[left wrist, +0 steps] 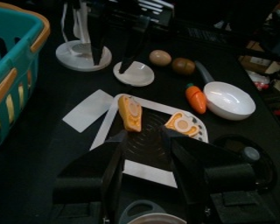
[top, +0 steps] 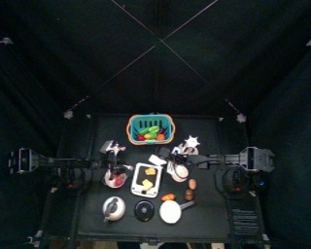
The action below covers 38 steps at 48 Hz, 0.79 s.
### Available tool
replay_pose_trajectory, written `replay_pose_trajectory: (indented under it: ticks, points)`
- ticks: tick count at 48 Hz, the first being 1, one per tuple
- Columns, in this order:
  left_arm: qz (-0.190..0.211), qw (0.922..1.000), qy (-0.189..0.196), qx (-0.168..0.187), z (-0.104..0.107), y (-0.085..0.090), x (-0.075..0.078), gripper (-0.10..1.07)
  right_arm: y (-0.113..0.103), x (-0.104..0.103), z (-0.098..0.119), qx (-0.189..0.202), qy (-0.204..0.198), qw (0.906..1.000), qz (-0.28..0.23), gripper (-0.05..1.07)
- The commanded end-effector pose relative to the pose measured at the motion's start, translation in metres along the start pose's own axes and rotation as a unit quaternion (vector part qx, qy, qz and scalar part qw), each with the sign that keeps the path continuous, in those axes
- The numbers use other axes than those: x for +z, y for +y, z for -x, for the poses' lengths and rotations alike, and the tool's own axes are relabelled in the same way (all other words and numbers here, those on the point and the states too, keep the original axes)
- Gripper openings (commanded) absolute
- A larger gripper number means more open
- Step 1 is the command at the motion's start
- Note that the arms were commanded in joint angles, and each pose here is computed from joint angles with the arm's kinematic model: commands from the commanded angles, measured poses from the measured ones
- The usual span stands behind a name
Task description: Grab squash half
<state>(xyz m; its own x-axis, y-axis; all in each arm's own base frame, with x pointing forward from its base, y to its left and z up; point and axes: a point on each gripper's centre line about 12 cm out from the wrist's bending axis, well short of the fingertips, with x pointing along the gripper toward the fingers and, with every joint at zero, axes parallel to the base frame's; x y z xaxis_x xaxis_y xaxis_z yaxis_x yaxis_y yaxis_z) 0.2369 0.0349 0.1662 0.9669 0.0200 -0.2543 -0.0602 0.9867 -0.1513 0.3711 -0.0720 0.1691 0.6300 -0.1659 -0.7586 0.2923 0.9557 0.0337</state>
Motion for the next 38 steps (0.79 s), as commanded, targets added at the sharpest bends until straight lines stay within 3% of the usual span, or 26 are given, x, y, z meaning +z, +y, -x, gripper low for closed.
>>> replay_pose_trajectory:
  ticks: [1,9,17,28,38]
  points:
    - [-0.002,1.0000,-0.004,0.004,-0.003,0.001,0.007,0.76,0.013,0.018,0.009,0.013,-0.029,0.9994,0.015,0.85]
    - [0.003,0.9999,0.006,0.014,-0.004,0.004,0.006,0.76,0.034,0.026,0.003,0.025,-0.036,0.9975,0.055,0.85]
    - [0.007,0.9998,0.002,0.017,-0.006,0.005,0.009,0.76,0.041,0.031,-0.009,0.022,-0.033,0.9958,0.082,0.85]
    - [0.008,0.9998,0.004,0.018,-0.005,0.005,0.007,0.76,0.042,0.040,-0.019,0.025,-0.030,0.9978,0.054,0.88]
    - [0.010,0.9997,0.005,0.023,-0.004,0.007,0.006,0.76,0.041,0.040,-0.025,0.023,-0.026,0.9976,0.060,0.97]
